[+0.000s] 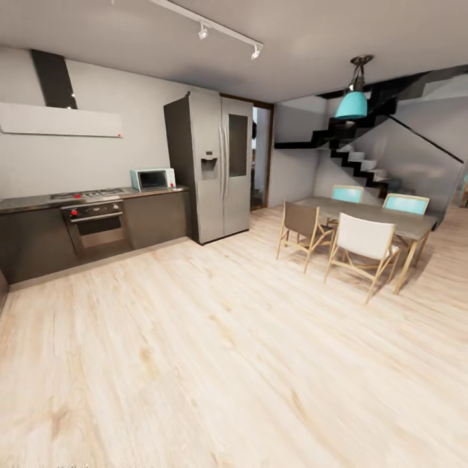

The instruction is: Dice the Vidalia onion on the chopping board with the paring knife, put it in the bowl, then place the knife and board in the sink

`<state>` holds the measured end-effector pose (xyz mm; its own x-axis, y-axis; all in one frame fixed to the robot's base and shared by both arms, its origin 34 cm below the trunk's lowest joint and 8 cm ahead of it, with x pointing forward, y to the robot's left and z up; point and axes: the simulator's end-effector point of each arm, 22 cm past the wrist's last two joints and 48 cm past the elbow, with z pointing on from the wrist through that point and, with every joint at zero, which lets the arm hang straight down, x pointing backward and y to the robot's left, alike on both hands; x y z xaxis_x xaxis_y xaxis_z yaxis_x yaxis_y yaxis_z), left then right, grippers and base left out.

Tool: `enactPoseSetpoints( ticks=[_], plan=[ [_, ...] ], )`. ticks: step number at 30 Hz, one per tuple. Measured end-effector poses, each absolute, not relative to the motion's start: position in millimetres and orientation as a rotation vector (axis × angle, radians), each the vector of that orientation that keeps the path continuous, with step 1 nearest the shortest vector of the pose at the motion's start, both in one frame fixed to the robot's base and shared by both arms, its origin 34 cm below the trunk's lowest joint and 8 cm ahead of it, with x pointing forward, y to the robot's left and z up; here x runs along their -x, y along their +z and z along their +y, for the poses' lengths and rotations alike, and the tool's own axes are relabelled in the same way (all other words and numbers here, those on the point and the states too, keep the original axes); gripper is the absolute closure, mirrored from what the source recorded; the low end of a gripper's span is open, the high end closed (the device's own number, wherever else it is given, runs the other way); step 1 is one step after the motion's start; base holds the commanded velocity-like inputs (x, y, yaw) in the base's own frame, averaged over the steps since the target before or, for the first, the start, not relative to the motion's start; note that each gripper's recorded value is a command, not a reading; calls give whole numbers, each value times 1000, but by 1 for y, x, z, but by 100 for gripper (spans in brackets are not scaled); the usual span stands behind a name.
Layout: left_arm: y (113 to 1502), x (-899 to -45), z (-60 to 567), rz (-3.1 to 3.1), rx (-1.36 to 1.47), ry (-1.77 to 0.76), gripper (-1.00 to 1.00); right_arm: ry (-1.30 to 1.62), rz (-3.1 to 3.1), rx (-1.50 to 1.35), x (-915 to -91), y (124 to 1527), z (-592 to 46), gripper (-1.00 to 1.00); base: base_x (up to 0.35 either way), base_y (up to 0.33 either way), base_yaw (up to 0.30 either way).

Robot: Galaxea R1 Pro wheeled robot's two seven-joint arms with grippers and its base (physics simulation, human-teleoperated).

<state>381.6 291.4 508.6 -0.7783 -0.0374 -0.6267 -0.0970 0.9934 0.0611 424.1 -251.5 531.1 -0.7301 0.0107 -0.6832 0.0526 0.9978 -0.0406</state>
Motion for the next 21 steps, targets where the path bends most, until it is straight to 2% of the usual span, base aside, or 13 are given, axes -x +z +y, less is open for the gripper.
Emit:
enactPoseSetpoints(
  ticks=[21],
  plan=[
    [509, -382, 291, 2462, 94, 118, -100, -70, 2389, -41, -424, 531, -250, -100, 212, -219, 274]
  ],
)
